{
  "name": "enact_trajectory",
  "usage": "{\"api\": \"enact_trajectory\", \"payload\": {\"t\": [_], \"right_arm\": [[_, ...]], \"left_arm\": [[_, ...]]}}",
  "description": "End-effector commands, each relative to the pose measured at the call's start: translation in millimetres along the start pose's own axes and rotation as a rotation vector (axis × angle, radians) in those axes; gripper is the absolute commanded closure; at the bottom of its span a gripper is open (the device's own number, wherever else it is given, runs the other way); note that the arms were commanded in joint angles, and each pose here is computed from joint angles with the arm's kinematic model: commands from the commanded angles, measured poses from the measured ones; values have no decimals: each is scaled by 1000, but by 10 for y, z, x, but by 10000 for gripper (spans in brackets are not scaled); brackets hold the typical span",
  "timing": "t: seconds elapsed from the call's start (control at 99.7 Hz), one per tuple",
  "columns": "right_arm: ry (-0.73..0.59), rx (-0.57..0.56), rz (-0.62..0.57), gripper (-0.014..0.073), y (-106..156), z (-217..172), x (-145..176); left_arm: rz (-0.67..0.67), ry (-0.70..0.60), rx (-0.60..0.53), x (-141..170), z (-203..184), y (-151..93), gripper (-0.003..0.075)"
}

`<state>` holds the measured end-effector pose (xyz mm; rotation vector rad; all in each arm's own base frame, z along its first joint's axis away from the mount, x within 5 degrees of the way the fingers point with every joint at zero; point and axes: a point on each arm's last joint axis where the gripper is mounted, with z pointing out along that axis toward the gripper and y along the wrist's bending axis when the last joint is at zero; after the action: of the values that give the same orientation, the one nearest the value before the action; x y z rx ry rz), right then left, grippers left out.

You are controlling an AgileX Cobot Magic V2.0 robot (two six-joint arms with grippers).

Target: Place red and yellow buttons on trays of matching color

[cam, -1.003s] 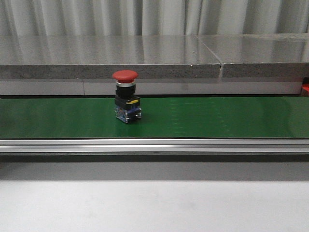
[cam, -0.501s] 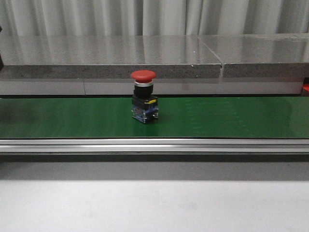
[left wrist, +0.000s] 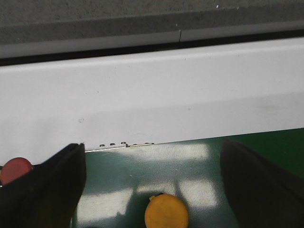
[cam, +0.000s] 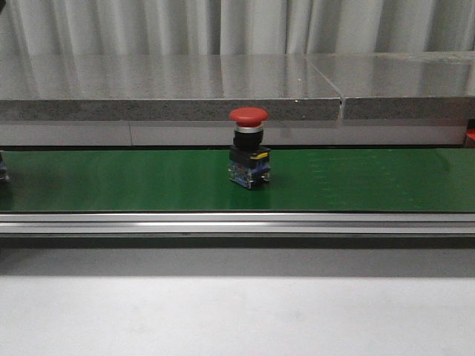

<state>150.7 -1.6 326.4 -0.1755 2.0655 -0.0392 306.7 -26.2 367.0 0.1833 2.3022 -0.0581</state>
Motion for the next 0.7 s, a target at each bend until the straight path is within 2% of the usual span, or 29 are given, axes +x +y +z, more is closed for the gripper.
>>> {"api": "enact_trajectory", "payload": {"t": [0.0, 0.221, 0.521, 0.622, 0.692], "right_arm": [[-94, 26, -2, 663, -24, -59, -129], [-94, 26, -2, 663, -24, -59, -129], [-94, 26, -2, 663, -24, -59, -129], [-94, 26, -2, 663, -24, -59, -129], [-94, 26, -2, 663, -24, -59, -129]], "left_arm": [[-23, -192, 0, -66, -422, -42, 153], [-40, -338, -11, 427, -885, -84, 153], [-41, -444, -12, 1428, -1329, -165, 158], [-42, -484, -9, 1681, -1429, -188, 207], [-41, -520, -9, 1821, -1488, -200, 283]]}}
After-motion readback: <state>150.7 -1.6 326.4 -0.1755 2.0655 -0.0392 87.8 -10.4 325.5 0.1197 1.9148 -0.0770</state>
